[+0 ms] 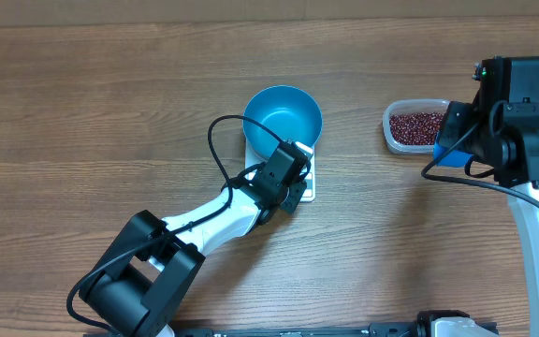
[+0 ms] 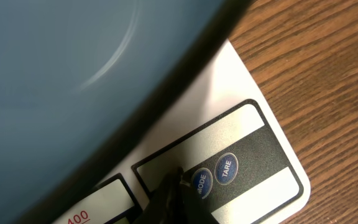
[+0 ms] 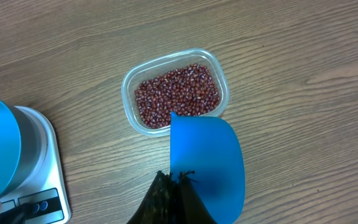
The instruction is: Scoop item into bowl and weigh 150g on scale
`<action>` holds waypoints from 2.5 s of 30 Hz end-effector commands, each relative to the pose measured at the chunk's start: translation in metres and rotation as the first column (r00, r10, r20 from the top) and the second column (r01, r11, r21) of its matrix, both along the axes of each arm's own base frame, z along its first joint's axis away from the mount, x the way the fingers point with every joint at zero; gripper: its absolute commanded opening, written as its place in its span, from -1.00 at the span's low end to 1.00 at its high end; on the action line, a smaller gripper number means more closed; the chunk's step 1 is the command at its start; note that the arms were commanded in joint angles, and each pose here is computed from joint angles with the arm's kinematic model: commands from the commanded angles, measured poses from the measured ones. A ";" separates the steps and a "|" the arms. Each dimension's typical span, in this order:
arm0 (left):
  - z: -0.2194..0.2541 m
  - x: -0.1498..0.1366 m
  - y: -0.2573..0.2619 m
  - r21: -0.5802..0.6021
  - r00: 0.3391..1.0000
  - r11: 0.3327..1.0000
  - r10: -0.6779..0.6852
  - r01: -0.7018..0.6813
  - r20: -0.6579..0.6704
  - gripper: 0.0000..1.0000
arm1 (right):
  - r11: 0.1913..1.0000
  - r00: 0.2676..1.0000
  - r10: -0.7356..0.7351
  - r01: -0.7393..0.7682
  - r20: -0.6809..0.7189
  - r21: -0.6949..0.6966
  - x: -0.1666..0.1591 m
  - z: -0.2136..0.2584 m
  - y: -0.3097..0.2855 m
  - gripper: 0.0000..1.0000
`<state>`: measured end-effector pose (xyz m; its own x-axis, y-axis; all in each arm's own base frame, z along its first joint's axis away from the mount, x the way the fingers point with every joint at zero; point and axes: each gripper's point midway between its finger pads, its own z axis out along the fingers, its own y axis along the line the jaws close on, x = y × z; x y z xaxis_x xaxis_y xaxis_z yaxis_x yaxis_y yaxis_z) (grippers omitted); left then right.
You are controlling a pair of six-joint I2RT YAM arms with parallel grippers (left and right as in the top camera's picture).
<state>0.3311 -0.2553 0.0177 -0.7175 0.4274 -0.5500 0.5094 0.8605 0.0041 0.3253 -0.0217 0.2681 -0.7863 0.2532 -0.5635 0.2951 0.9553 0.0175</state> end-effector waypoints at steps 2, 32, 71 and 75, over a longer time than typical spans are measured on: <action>-0.033 -0.014 0.010 0.062 0.997 0.998 -0.003 0.008 -0.076 -0.92 | 1.000 1.000 -0.009 0.009 0.027 -0.010 0.001 0.010 -0.003 -0.93; 0.107 -0.054 0.029 -0.025 0.997 0.997 -0.076 0.076 -0.016 1.00 | 1.000 0.998 -0.017 0.018 0.052 -0.020 0.005 0.014 -0.006 -0.93; 0.120 -0.081 0.082 -0.170 0.967 0.975 -0.102 0.145 0.235 1.00 | 1.000 0.998 -0.014 0.015 0.057 -0.022 0.007 0.015 -0.006 -0.93; 0.120 -0.075 0.089 -0.133 0.963 0.984 -0.077 0.114 0.258 1.00 | 1.000 0.998 -0.014 0.015 0.057 -0.022 0.007 0.015 -0.006 -0.93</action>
